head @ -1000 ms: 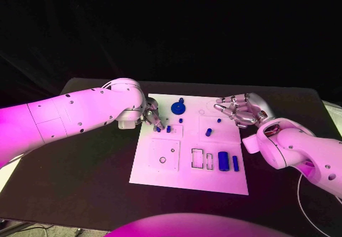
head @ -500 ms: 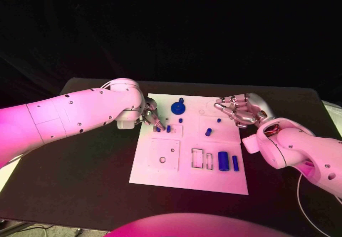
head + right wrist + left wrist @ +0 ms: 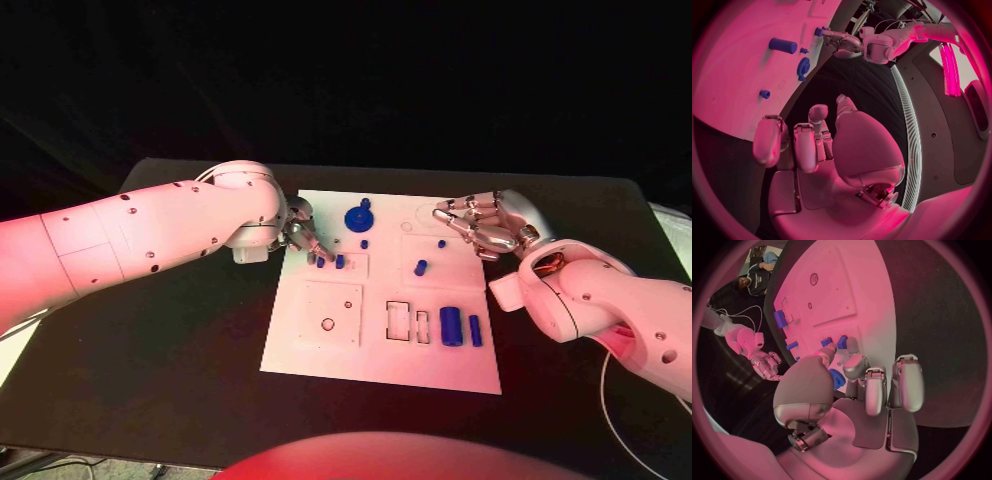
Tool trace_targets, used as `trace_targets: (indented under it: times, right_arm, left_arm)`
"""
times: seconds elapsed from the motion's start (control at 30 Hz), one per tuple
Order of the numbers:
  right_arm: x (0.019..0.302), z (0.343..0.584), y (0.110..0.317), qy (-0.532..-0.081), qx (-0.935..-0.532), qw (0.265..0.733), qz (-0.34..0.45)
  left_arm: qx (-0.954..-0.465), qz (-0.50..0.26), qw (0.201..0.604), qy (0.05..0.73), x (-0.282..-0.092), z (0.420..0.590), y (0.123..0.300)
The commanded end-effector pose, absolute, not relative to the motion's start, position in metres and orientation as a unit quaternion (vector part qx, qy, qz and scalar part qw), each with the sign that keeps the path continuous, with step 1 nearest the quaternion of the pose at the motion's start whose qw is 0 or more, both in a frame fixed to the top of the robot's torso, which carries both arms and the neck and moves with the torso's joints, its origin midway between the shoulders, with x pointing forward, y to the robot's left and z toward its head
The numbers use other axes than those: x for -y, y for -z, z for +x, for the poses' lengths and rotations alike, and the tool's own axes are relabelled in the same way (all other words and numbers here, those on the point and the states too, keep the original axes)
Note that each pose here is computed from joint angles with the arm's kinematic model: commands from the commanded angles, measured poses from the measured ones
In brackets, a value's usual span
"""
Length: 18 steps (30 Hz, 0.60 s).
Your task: Assemble the parts on the task board
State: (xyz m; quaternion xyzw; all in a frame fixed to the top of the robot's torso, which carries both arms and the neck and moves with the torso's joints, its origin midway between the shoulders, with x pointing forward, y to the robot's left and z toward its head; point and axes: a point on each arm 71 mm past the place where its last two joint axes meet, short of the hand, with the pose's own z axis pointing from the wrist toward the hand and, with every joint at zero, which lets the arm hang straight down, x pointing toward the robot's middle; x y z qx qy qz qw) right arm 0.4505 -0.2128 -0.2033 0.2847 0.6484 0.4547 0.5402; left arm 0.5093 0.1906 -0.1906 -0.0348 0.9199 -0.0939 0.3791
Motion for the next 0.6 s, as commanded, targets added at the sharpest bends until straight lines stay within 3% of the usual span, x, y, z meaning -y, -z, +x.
trace_targets:
  times: [0.03,0.37,0.6]
  right_arm:
    - [0.211,0.45,0.205,-0.459,-0.653,0.532,0.281]
    - [0.213,0.449,0.207,-0.457,-0.656,0.53,0.283]
    - [0.213,0.449,0.208,-0.457,-0.657,0.529,0.283]
  left_arm:
    - [-0.902,-0.093,0.4,0.134,-0.191,0.512,0.184]
    - [-0.874,-0.178,0.397,0.215,-0.199,0.516,0.174]
    - [-0.81,-0.085,0.514,0.27,-0.184,0.524,0.162]
